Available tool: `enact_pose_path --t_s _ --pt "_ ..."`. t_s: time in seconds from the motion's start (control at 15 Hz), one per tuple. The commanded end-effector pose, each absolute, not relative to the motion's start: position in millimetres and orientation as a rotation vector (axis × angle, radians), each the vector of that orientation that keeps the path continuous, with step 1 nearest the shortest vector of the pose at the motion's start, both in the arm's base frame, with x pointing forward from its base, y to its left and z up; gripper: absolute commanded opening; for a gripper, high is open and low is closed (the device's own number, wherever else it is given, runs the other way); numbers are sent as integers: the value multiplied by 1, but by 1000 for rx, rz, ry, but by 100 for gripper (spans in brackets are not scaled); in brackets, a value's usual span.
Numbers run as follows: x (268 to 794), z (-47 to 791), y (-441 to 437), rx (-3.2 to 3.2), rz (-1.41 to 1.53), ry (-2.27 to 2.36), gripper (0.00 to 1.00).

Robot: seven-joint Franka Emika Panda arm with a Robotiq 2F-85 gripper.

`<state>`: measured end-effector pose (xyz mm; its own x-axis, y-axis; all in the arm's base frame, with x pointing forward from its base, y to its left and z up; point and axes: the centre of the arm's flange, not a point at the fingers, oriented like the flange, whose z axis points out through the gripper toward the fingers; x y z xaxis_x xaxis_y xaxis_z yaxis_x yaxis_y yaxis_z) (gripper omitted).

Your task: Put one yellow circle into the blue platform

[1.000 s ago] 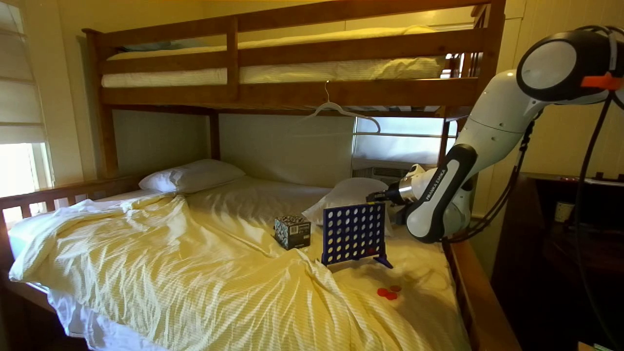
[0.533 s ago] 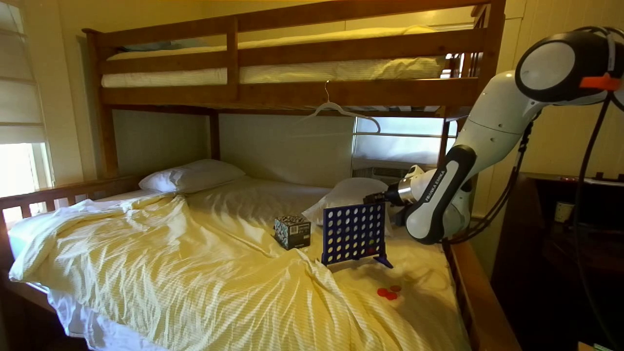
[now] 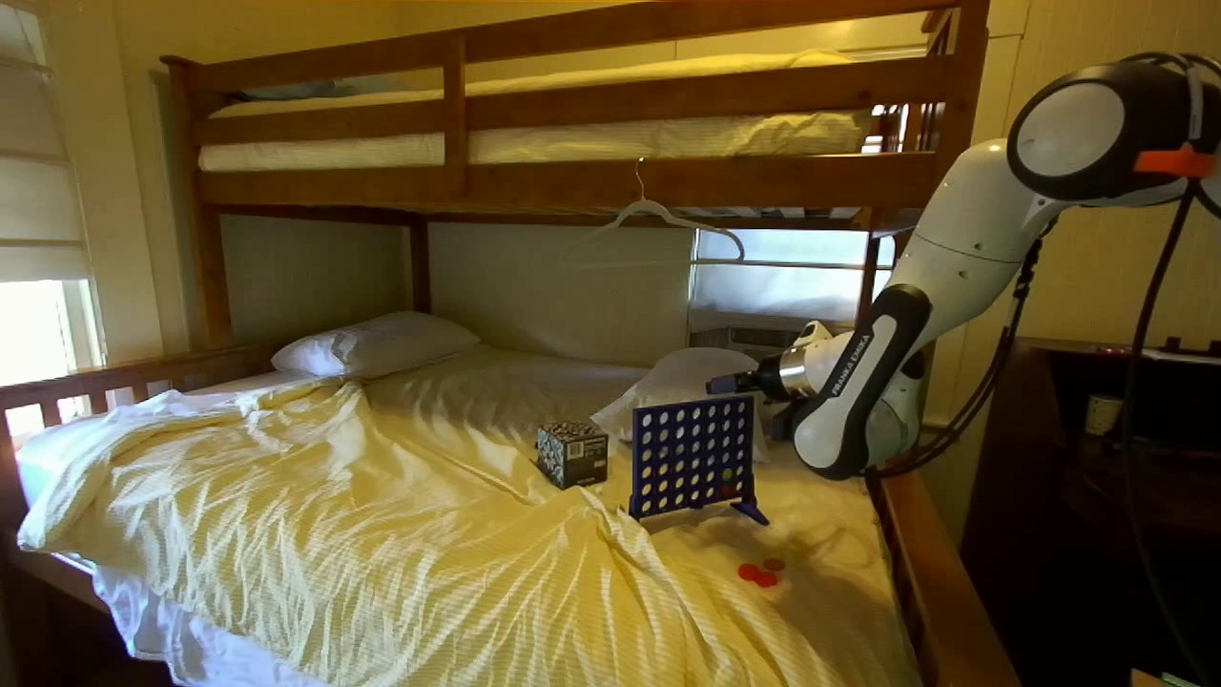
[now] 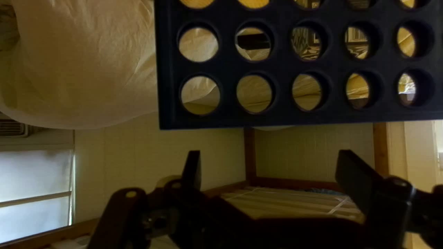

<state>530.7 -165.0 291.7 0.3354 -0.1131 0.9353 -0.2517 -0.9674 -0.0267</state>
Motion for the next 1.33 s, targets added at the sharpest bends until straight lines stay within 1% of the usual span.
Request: enact_pose_path --t_s 0.0,0.8,1.07,1.27 --pt "526 297 -164 2426 1799 -364 100" --pt "497 328 -176 2409 1830 -434 100" --pt "483 339 -175 2481 1739 -426 100" --pt "476 340 -177 2577 1597 -413 100"
